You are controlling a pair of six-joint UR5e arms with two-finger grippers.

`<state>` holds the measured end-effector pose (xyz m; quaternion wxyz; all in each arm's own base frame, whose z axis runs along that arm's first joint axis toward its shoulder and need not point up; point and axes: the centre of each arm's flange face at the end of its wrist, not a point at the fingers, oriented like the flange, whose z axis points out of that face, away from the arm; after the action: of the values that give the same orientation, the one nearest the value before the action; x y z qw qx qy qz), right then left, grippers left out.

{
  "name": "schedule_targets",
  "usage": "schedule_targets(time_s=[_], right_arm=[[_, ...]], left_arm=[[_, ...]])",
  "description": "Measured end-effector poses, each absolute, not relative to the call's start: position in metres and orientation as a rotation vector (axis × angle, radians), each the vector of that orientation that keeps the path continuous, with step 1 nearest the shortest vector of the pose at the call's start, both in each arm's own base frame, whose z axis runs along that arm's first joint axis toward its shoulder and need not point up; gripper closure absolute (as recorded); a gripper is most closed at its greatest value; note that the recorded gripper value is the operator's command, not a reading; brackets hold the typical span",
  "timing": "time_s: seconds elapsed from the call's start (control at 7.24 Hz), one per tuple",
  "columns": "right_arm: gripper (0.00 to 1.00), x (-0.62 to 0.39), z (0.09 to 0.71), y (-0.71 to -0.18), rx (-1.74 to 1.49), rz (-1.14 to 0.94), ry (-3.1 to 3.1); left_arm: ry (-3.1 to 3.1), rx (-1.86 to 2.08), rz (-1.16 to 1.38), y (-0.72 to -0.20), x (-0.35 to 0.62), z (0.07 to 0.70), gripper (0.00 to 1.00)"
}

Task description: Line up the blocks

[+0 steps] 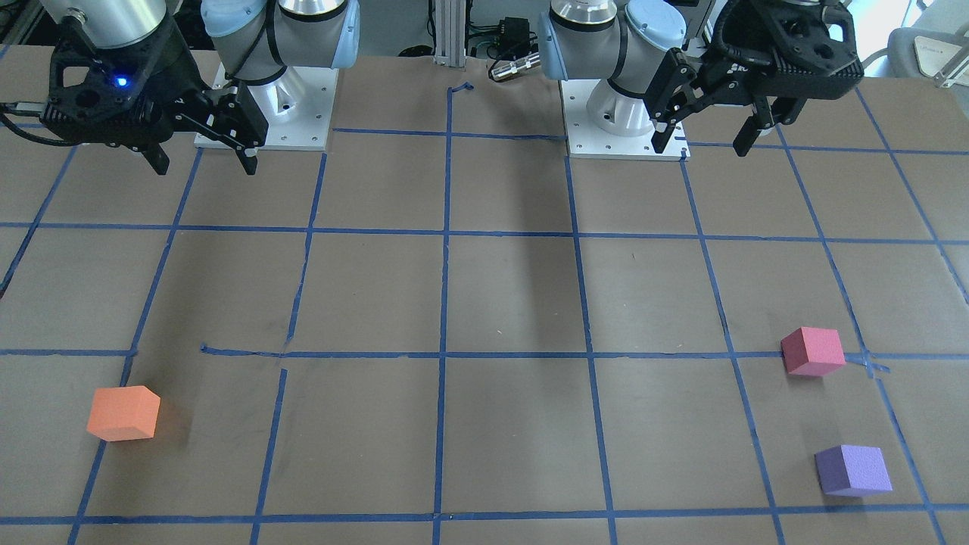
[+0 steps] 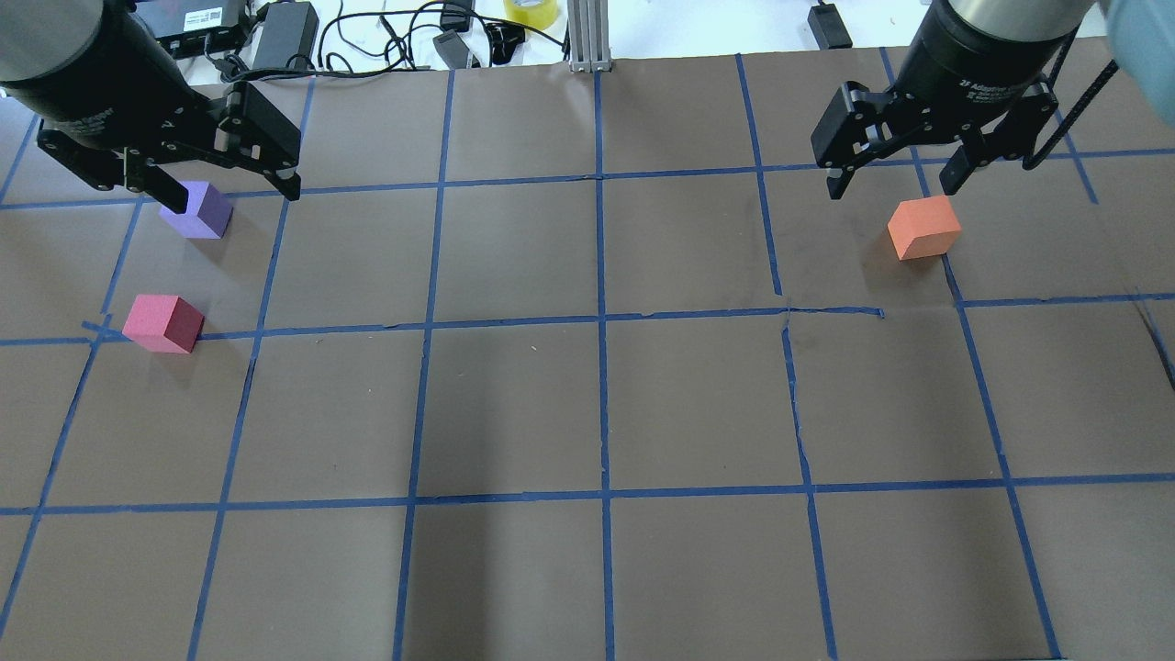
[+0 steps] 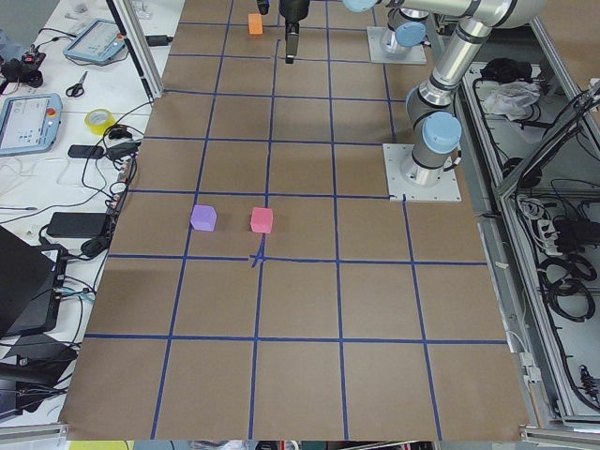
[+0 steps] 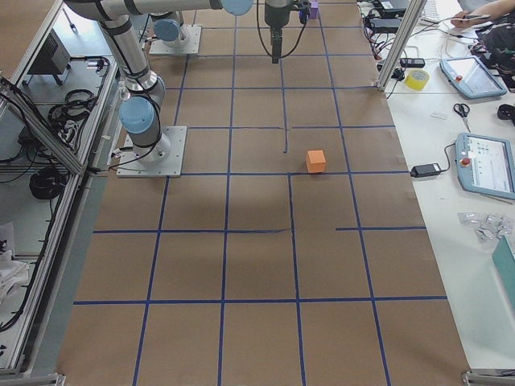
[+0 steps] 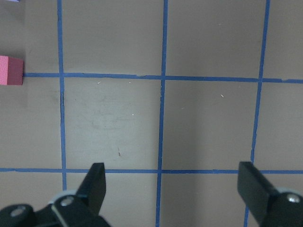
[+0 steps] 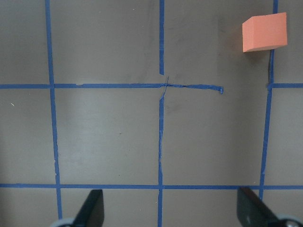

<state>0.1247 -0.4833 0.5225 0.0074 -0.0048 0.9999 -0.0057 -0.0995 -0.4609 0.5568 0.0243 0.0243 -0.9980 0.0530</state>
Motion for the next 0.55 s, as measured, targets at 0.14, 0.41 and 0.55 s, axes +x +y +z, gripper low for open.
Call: schedule_targets(time_s=[0.14, 0.41, 0.55], right_arm=[[0.0, 0.1245, 0.5225, -0.4834, -0.015, -0.018, 3.129], [0.0, 0.1245, 0.5221, -0.4837, -0.014, -0.017, 3.128], [0.0, 0.1248, 0.5221, -0.4837, -0.014, -0.017, 3.125]], left_arm=[[-3.088, 0.075, 0.164, -0.4613, -0.0995, 0.5565, 0.0], [-3.088, 0.072, 0.161, -0.4614, -0.1004, 0.556, 0.0], [-3.088, 0.072, 0.162, -0.4614, -0.1006, 0.556, 0.0]])
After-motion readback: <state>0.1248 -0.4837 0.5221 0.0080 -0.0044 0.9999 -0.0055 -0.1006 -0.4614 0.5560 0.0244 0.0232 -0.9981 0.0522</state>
